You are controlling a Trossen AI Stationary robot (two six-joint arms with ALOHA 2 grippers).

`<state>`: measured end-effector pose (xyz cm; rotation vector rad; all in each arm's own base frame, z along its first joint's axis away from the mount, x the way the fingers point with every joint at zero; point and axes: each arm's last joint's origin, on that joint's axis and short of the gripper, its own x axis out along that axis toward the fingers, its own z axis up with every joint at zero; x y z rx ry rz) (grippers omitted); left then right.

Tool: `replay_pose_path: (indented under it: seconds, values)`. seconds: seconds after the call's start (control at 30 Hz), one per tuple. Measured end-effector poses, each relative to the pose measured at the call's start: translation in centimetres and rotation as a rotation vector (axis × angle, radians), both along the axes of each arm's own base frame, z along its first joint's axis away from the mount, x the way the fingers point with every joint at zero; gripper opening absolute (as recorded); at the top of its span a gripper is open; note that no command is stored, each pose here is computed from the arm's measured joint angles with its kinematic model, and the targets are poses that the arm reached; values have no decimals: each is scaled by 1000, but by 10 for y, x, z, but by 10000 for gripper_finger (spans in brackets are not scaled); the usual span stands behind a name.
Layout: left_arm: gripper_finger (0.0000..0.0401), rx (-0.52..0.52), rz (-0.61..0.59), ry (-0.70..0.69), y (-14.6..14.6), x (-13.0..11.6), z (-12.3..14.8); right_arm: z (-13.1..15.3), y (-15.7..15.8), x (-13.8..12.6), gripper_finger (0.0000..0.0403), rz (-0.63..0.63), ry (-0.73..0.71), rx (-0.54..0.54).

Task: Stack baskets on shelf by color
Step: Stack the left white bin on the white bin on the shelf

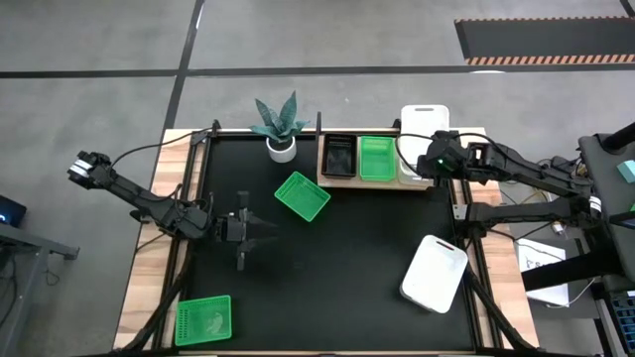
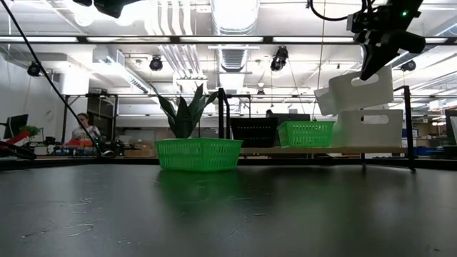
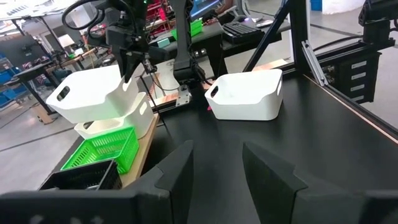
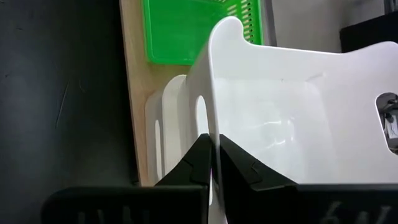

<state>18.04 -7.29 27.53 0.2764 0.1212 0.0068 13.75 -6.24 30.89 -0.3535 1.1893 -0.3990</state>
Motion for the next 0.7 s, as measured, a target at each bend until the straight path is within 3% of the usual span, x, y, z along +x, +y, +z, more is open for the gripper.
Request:
replay_pose_path:
  seconds: [0.7]
  values:
    - [122,0,-2,0,0,0,0,0,1,0,9,15,-8,29]
